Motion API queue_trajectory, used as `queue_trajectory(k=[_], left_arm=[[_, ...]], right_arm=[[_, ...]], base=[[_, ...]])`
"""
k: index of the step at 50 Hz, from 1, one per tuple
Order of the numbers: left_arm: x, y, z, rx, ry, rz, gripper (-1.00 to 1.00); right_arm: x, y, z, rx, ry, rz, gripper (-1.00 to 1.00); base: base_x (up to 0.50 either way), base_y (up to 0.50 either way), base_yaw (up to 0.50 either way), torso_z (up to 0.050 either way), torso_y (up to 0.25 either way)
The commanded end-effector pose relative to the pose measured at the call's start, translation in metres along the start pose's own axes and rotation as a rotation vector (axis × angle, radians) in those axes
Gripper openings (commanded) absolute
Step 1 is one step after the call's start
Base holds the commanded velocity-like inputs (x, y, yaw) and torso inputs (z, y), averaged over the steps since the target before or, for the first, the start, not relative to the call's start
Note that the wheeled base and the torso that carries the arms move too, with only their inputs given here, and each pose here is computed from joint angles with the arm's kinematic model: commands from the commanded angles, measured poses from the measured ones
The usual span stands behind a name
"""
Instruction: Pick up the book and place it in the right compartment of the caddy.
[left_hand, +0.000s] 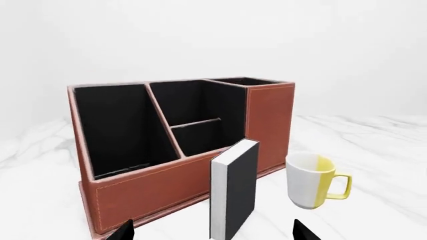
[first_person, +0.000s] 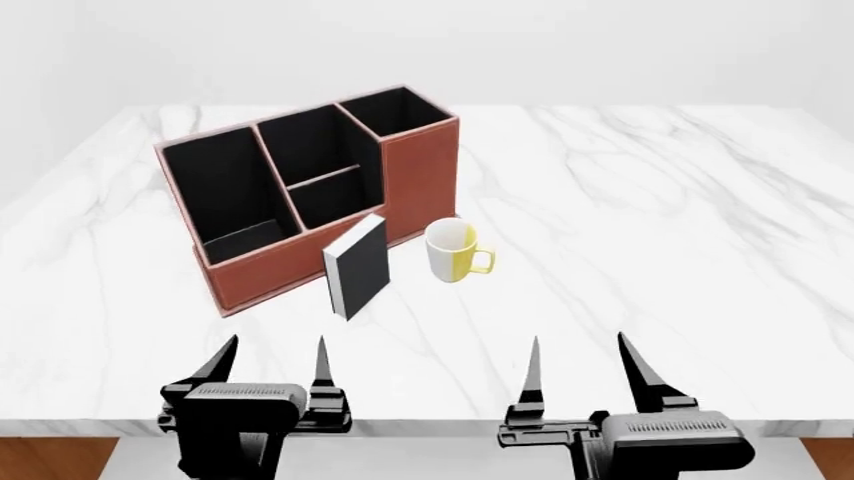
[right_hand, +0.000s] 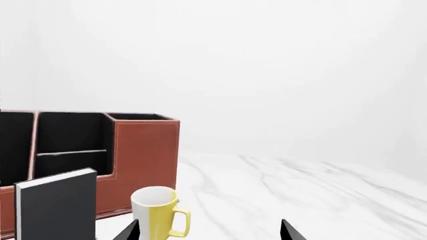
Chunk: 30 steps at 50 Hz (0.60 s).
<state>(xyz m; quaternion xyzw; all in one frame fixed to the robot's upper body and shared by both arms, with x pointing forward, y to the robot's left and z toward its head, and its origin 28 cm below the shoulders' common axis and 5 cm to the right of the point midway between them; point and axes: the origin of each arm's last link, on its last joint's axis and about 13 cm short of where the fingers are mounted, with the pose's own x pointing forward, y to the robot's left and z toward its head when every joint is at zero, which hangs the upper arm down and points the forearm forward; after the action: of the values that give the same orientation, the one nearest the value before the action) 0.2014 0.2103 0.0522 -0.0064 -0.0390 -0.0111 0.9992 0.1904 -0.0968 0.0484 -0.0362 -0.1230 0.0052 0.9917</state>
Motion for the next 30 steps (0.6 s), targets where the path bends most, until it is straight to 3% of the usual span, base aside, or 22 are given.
queue_trajectory(k=[1,10,30], left_arm=[[-0.015,0.009,0.053,-0.021,-0.111,-0.028,1.0],[-0.026,0.014,0.071,-0.036,-0.207,-0.017,1.0],[-0.025,0.016,0.074,-0.056,-0.217,-0.001,1.0]], right_arm=[[-0.008,-0.007,0.045,-0.025,-0.118,-0.05,1.0],[-0.015,-0.011,0.057,-0.056,-0.149,-0.065,1.0],[-0.019,-0.01,0.063,-0.076,-0.189,-0.049,1.0]], base=[[0.5,0.0,0.0,0.0,0.0],[0.5,0.0,0.0,0.0,0.0],[0.5,0.0,0.0,0.0,0.0]])
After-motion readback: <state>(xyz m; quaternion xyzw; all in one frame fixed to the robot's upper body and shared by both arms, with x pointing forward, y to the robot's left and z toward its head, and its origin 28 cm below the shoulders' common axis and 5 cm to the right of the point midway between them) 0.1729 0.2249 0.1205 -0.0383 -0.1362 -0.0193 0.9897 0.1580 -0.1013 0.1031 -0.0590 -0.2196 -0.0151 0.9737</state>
